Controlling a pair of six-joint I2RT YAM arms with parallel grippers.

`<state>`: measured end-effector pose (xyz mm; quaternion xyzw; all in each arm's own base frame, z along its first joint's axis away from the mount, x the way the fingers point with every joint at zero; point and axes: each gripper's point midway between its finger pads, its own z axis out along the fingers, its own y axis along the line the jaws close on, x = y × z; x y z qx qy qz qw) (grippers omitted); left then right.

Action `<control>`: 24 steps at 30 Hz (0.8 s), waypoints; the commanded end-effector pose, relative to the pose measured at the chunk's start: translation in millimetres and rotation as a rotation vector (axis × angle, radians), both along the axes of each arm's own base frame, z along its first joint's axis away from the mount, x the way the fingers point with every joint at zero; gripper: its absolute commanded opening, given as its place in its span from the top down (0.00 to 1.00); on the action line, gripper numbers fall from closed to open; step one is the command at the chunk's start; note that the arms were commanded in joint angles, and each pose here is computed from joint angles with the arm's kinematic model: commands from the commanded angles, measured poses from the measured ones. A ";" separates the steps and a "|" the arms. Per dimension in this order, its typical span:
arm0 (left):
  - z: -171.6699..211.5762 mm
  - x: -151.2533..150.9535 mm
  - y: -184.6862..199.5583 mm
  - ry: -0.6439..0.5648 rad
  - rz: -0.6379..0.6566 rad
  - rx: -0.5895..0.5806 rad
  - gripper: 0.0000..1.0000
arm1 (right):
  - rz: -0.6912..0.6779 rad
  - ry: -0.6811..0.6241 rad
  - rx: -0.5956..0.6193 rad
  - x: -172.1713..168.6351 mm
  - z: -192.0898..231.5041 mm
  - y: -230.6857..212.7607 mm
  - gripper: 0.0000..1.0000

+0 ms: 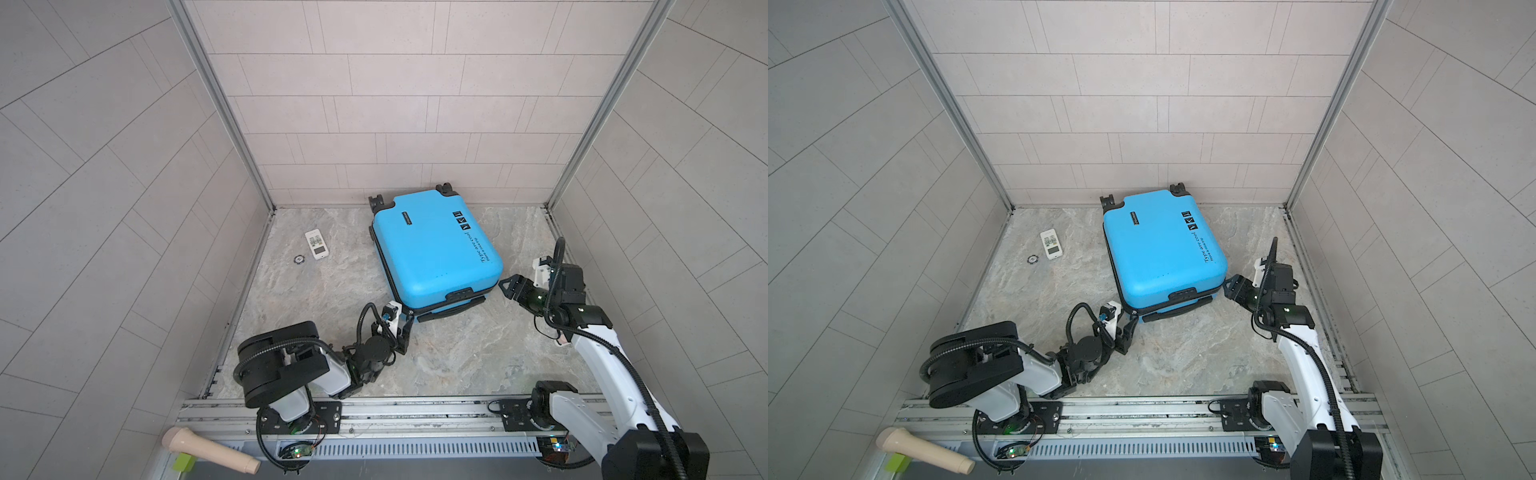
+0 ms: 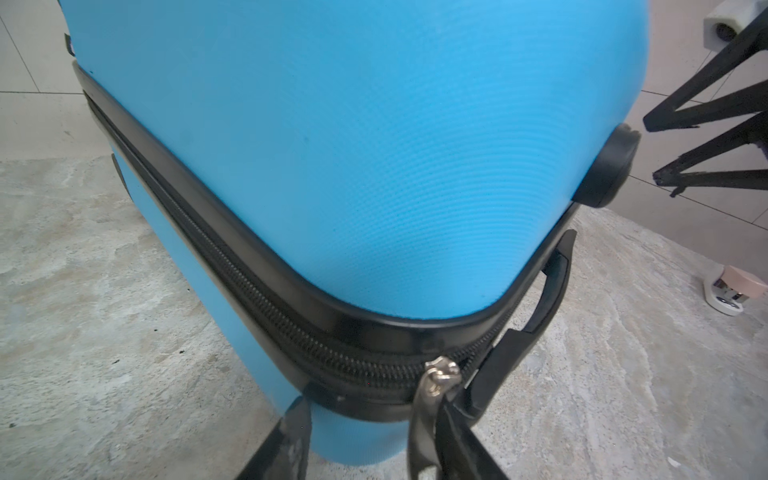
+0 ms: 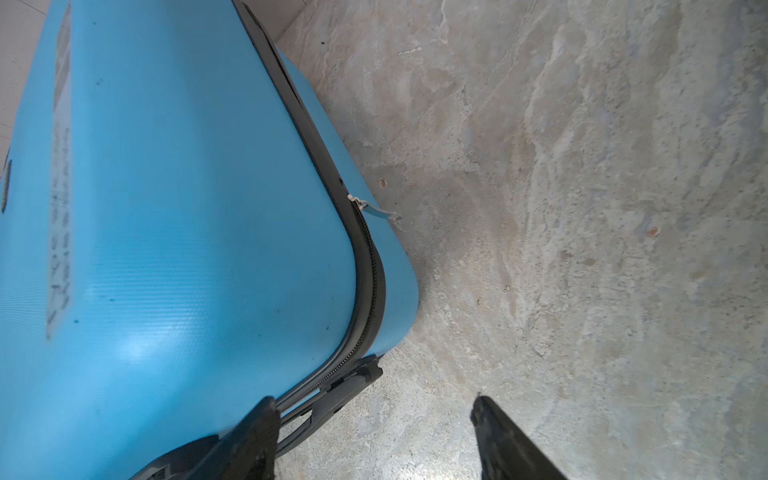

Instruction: Pack the luggage

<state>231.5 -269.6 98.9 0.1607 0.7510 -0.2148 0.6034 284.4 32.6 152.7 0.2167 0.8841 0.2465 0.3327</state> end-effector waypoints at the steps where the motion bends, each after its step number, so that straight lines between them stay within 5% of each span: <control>1: 13.1 0.1 -12.8 -0.003 -0.025 -0.080 0.53 | -0.008 -0.017 0.008 -0.8 3.0 -0.5 0.24; 15: 32.2 -5.3 -18.5 -0.018 -0.074 -0.140 0.94 | 0.011 0.017 0.031 -11.1 -13.4 5.1 0.25; 24: 42.9 -10.1 -19.7 -0.035 -0.107 -0.161 1.00 | 0.007 0.012 0.025 1.0 -5.0 1.9 0.25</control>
